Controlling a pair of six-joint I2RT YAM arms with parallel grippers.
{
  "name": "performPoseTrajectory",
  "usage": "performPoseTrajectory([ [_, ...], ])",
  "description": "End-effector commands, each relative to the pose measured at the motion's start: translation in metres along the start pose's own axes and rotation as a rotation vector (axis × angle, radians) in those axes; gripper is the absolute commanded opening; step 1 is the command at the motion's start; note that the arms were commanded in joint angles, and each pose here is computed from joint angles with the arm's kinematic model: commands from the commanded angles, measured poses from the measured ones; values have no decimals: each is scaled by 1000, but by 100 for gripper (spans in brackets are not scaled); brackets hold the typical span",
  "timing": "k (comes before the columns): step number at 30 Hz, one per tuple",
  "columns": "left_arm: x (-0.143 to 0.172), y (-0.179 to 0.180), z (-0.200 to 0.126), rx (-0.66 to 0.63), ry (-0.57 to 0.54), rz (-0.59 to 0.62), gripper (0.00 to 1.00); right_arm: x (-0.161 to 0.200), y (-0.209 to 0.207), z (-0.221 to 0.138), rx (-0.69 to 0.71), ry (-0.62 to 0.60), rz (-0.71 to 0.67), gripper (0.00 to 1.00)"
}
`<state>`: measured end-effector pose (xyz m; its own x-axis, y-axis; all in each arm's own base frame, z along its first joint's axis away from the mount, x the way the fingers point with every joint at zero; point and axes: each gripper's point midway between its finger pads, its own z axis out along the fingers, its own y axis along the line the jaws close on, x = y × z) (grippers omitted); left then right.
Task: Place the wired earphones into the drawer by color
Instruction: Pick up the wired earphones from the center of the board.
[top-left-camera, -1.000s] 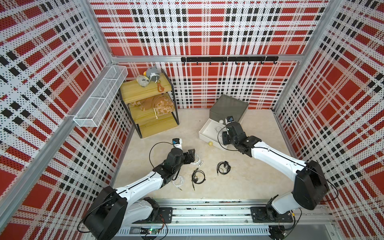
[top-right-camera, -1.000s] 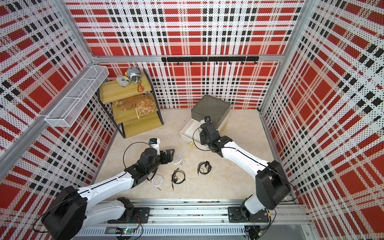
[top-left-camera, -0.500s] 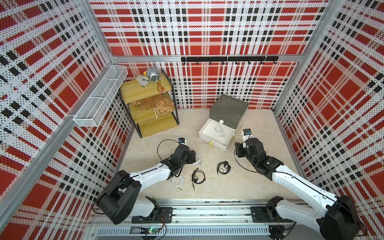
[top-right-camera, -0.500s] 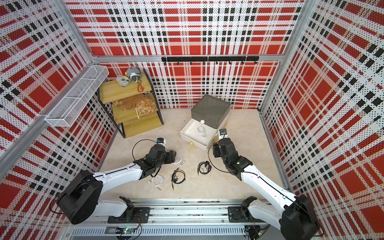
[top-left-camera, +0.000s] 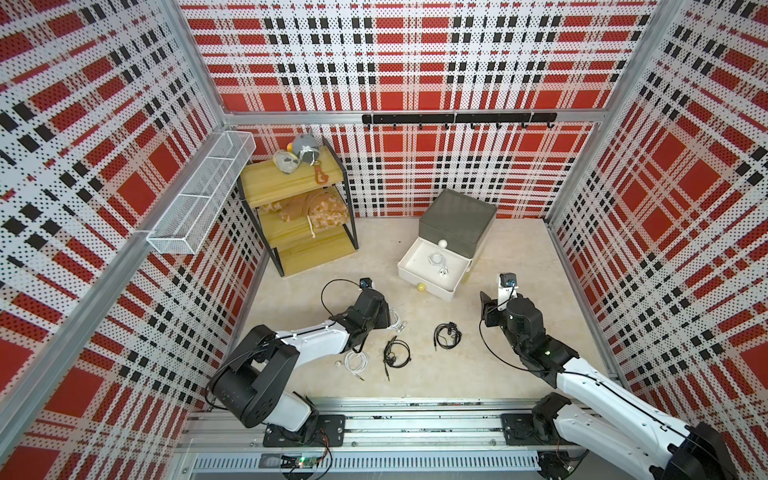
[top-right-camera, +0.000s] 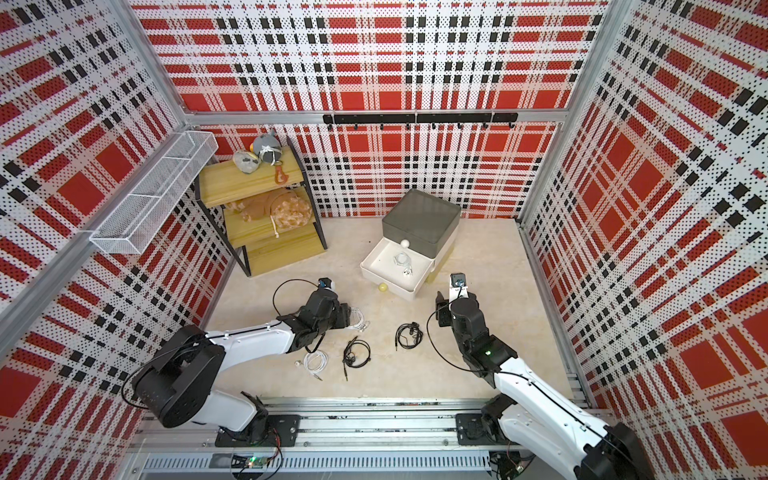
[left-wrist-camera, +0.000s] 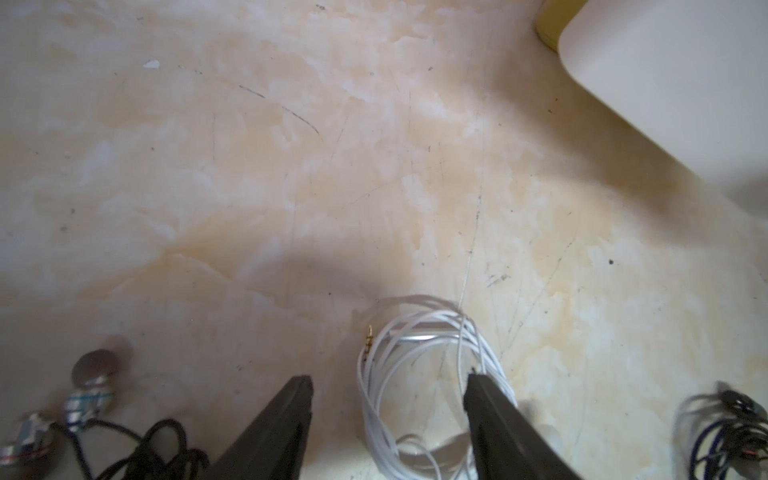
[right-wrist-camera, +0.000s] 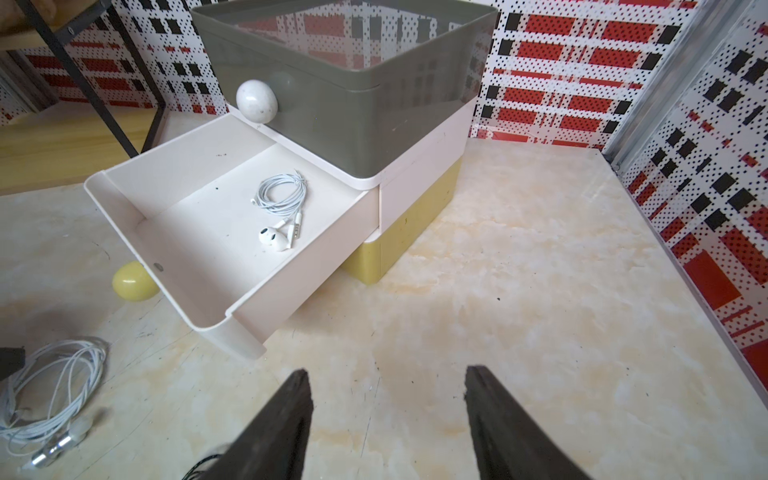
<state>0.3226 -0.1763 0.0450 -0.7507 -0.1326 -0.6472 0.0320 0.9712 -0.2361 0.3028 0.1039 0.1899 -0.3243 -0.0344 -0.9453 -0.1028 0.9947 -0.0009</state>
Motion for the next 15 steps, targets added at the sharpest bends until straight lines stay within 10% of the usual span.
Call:
performPoseTrajectory([
  [1,-1,-3,5,-20,5,6,64,-13,-5,-3,15,-62,30,65],
  [15,20,-4,16,-43,54,61,59,-12,-10,-3,44,-68,33,65],
])
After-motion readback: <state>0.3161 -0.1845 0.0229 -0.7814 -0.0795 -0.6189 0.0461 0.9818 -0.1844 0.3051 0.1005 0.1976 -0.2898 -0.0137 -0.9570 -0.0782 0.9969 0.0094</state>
